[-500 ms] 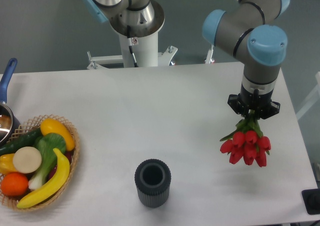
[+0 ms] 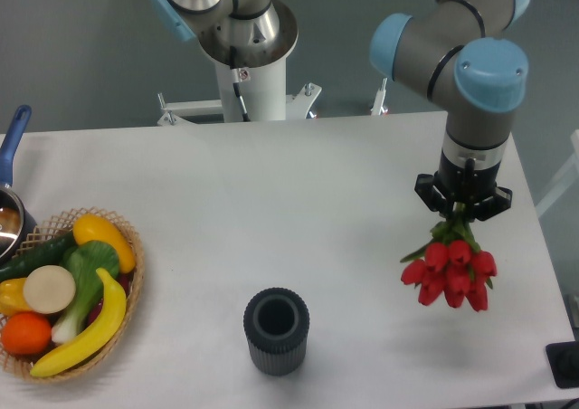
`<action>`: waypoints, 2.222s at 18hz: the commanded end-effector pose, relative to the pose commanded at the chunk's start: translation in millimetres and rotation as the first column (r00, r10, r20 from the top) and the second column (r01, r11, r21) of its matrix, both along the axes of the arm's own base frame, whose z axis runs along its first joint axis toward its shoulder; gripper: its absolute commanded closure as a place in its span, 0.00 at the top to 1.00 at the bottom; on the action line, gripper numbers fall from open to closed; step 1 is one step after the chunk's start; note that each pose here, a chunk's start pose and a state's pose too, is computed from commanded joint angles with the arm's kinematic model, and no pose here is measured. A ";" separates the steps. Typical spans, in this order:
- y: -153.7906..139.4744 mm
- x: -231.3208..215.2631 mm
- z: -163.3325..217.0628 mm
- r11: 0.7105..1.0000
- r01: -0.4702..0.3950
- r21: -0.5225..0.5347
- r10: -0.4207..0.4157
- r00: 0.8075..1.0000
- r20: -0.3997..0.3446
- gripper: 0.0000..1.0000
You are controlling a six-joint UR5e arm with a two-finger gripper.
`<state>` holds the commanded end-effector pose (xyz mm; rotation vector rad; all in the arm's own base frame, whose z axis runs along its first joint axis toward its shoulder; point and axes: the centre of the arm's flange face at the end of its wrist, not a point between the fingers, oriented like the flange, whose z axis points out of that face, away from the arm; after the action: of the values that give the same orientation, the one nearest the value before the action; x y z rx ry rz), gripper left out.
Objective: Insert the flowers into the vase
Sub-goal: 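Lift the red tulip bunch with the gripper and swing toward the vase, then lower the tulip stems into the dark grey vase opening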
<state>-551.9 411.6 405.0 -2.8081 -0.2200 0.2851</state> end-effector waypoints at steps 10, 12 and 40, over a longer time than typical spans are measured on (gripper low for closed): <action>37.7 15.6 60.2 0.785 -0.012 0.619 -0.122 0.977 0.174 0.00; 46.1 22.9 69.7 0.747 0.033 0.664 -0.170 0.975 0.143 0.00; 137.7 66.4 38.7 0.457 0.209 0.865 -0.547 0.832 0.089 0.11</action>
<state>-485.5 549.3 443.7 -1.8111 0.1933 -0.3826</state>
